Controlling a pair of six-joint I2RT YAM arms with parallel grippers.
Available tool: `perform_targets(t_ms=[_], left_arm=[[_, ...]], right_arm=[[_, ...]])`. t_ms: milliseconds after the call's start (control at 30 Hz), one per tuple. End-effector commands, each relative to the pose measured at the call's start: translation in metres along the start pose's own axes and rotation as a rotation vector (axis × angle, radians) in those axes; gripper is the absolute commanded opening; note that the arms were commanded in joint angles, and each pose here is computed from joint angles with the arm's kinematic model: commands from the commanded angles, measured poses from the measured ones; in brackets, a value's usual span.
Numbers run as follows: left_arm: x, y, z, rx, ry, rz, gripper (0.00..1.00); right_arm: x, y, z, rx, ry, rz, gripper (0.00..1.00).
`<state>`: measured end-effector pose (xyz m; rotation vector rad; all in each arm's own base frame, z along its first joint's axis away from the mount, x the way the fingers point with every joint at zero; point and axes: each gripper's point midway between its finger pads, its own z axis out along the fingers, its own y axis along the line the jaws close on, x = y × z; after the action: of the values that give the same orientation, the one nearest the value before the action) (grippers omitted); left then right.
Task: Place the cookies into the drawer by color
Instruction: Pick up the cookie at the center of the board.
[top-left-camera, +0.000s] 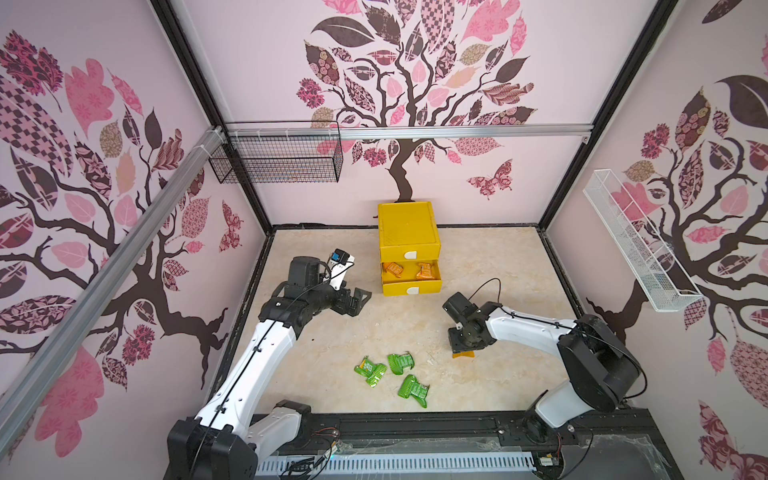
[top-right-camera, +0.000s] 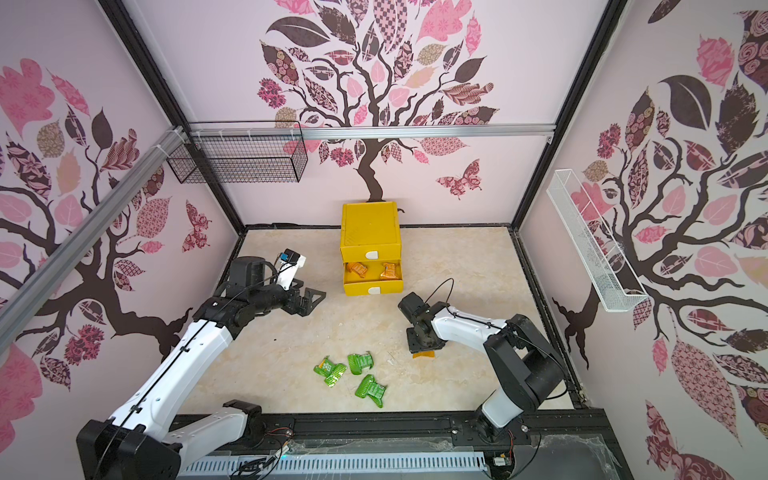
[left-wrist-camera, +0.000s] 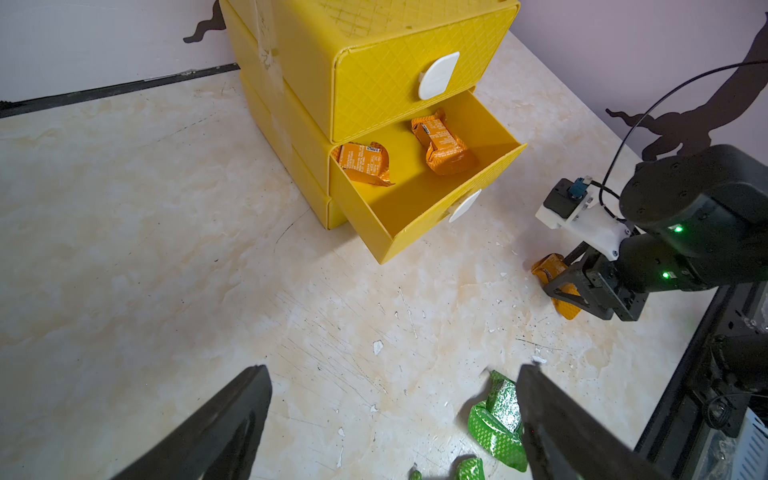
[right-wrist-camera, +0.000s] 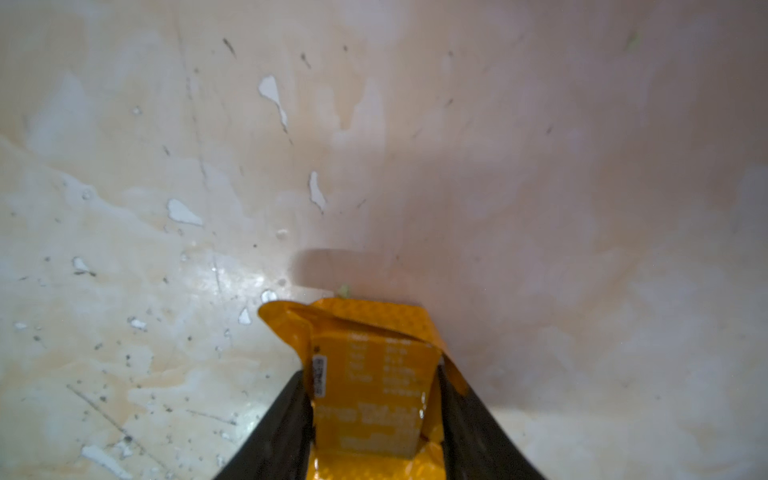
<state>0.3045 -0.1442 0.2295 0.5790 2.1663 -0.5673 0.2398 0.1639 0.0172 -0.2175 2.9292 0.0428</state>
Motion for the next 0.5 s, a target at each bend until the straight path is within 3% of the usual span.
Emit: perform_targets(t_ms=[0,200,467], left_arm=[[-0.008,-0.003,-0.006,0.009,-0.043,0.009,0.97],[-0.007,-0.001,-0.006,-0.003,-0.043,0.024,0.97],[-0.006,-0.003,-0.007,0.000,-0.044,0.034,0.97]], right_arm=[[0.003,0.002,0.009,0.012,0.038,-0.019,0.40],[-0.002,0.001,-0.004,0.004,0.008,-0.020,0.38],[-0.025,0.006,-0.055,-0.040,-0.114,-0.024,0.38]])
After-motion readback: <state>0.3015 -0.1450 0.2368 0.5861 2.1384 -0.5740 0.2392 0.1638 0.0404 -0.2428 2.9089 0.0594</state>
